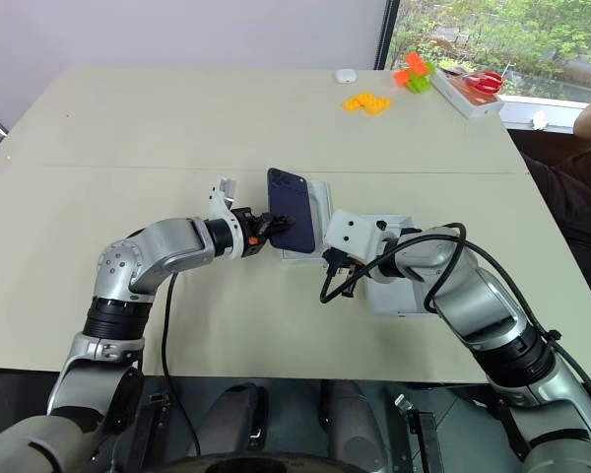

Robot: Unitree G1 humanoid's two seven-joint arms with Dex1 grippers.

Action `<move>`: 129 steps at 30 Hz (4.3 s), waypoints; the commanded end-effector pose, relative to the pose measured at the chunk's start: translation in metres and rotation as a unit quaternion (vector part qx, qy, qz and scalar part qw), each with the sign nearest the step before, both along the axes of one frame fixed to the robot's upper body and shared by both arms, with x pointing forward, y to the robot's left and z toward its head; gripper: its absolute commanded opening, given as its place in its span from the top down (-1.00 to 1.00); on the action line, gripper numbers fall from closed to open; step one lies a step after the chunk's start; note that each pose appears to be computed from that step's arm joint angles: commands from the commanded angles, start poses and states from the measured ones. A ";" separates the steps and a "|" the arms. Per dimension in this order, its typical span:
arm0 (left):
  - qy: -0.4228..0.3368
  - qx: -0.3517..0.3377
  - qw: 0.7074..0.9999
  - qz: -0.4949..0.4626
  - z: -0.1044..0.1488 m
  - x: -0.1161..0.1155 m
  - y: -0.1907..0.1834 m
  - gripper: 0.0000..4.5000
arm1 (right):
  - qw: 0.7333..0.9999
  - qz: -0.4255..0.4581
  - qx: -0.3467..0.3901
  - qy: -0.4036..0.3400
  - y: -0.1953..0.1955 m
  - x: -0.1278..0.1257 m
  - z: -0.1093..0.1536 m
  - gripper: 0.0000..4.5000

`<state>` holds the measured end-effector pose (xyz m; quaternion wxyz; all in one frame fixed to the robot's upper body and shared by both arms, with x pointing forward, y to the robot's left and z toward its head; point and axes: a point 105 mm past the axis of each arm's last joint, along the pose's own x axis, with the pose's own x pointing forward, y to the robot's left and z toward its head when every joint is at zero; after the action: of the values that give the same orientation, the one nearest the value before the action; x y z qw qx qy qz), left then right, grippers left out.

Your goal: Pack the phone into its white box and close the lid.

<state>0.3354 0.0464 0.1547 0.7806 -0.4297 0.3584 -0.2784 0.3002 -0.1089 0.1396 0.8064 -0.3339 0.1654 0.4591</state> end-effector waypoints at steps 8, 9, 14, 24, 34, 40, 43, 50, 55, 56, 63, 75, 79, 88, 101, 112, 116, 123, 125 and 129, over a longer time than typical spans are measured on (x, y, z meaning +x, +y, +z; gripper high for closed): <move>-0.034 0.043 0.998 -0.044 0.003 0.006 -0.016 0.98 | 0.999 0.010 -0.006 -0.029 -0.004 -0.002 0.011 1.00; -0.036 0.045 0.997 -0.047 0.003 0.007 -0.018 0.98 | 0.999 0.011 -0.007 -0.030 -0.004 -0.002 0.011 1.00; -0.040 0.046 0.997 -0.050 0.002 0.011 -0.020 0.98 | 0.999 0.006 -0.007 -0.030 -0.007 -0.002 0.011 1.00; -0.044 0.035 0.998 -0.042 -0.001 0.019 -0.023 0.98 | 0.999 -0.034 -0.007 -0.026 -0.026 0.002 0.007 1.00; -0.042 0.028 0.998 -0.035 -0.003 0.024 -0.026 0.98 | 0.998 -0.056 0.000 -0.022 -0.035 0.006 0.006 1.00; -0.043 0.024 0.998 -0.034 -0.004 0.024 -0.027 0.56 | 0.998 -0.059 0.001 -0.021 -0.036 0.005 0.004 1.00; -0.045 0.024 0.998 -0.037 -0.003 0.022 -0.026 0.00 | 0.998 -0.059 0.002 -0.020 -0.035 0.006 0.004 1.00; -0.065 0.042 0.994 -0.074 0.003 0.010 -0.017 -0.97 | 0.998 -0.058 0.003 -0.022 -0.034 0.006 0.004 1.00; -0.106 0.075 0.986 -0.102 0.018 0.002 -0.001 -0.97 | 0.998 -0.056 0.003 -0.024 -0.034 0.007 0.004 1.00; -0.123 0.077 0.983 -0.110 0.027 -0.001 0.004 -0.97 | 0.998 -0.056 0.003 -0.024 -0.034 0.008 0.004 1.00; -0.201 0.166 0.963 -0.064 0.051 -0.003 0.058 -0.97 | 0.998 -0.056 0.004 -0.031 -0.035 0.011 0.007 1.00; -0.319 0.433 0.843 0.014 0.002 0.002 0.116 0.04 | 0.993 -0.097 0.030 -0.057 -0.027 0.038 0.018 1.00; -0.345 0.444 0.827 -0.023 -0.010 -0.002 0.103 0.98 | 0.992 -0.111 0.044 -0.050 -0.018 0.046 0.019 1.00; -0.348 0.444 0.821 -0.086 -0.031 0.005 0.060 0.98 | 0.987 -0.150 0.006 -0.057 -0.005 0.066 0.010 1.00; -0.331 0.434 0.823 -0.155 -0.047 0.002 0.028 0.98 | 0.994 -0.110 0.002 -0.021 0.025 0.061 -0.009 1.00; -0.321 0.375 0.832 -0.254 -0.052 -0.040 0.011 0.98 | 0.999 -0.053 0.007 0.004 0.036 0.025 -0.014 1.00; -0.326 0.362 0.826 -0.284 -0.049 -0.057 0.012 0.98 | 0.999 -0.027 0.006 0.019 0.038 0.005 -0.014 1.00; -0.317 0.342 0.820 -0.331 -0.052 -0.085 0.014 0.98 | 0.998 0.035 -0.006 0.056 0.039 -0.035 -0.021 1.00; -0.313 0.342 0.821 -0.333 -0.052 -0.087 0.015 0.98 | 0.997 0.040 -0.008 0.064 0.037 -0.041 -0.023 1.00; -0.305 0.348 0.823 -0.330 -0.055 -0.087 0.019 0.98 | 0.996 0.043 -0.012 0.082 0.033 -0.048 -0.026 1.00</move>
<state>0.2590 0.0786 0.0942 0.8243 0.1308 0.3093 -0.4558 0.2712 -0.0995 0.1035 0.7893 -0.3214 0.2576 0.4554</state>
